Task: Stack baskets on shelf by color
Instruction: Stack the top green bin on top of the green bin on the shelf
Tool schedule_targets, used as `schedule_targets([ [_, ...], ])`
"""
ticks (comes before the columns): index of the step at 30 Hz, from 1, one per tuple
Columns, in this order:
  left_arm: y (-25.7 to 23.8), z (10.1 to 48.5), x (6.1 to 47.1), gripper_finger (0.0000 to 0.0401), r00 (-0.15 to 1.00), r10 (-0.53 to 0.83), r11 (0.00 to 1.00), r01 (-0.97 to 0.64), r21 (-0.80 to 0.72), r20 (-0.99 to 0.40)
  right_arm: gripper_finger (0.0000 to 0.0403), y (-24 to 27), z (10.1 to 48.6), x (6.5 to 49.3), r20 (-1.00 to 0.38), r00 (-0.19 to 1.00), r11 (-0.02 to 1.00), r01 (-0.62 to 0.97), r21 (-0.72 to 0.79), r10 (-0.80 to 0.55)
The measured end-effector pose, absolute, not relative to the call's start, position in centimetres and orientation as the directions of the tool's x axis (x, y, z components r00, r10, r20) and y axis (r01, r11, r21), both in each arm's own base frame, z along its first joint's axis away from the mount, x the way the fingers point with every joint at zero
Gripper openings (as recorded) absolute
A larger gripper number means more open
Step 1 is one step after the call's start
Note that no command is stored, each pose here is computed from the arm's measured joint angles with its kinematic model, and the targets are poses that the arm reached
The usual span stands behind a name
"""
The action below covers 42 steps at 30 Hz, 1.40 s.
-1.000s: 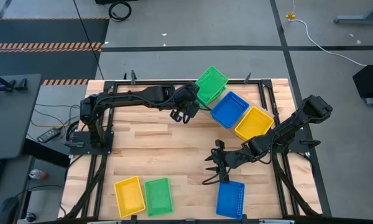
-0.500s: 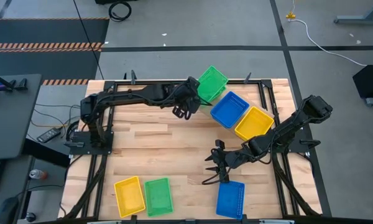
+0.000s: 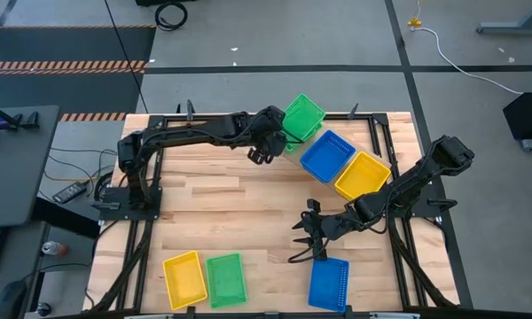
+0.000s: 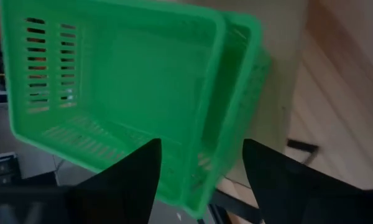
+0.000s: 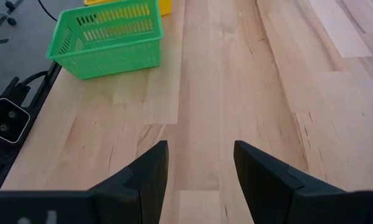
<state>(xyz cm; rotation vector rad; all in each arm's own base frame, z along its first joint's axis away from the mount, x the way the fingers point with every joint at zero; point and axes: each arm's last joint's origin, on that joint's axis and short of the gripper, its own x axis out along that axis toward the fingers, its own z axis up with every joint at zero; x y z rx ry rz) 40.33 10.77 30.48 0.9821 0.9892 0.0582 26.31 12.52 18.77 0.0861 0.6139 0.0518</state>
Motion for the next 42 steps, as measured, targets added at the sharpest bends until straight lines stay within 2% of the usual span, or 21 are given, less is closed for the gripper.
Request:
schedule_targets([
  [12,11.7,28.3,41.5,0.0222,0.571,0.439,0.599,0.389,0.7,-0.694,0.019,12.5,18.8,26.3,-0.574,0.816,0.995,-0.021,0.096,0.072],
  [21,11.7,28.4,41.8,0.0192,0.585,0.451,0.585,0.377,0.718,-0.674,0.019,12.5,18.7,26.3,-0.579,0.812,0.995,-0.021,0.093,0.071],
  [29,11.0,28.4,41.9,0.0141,0.571,0.48,0.57,0.374,0.731,-0.666,0.019,12.5,18.7,26.3,-0.583,0.809,0.996,-0.02,0.09,0.069],
  [39,10.4,28.4,42.0,0.0038,0.559,0.495,0.555,0.385,0.737,-0.665,0.019,12.4,18.7,26.3,-0.583,0.81,0.996,-0.014,0.085,0.062],
  [42,10.4,28.4,42.0,0.0019,0.556,0.5,0.554,0.384,0.739,-0.664,0.019,12.4,18.7,26.3,-0.582,0.811,0.996,-0.014,0.085,0.061],
])
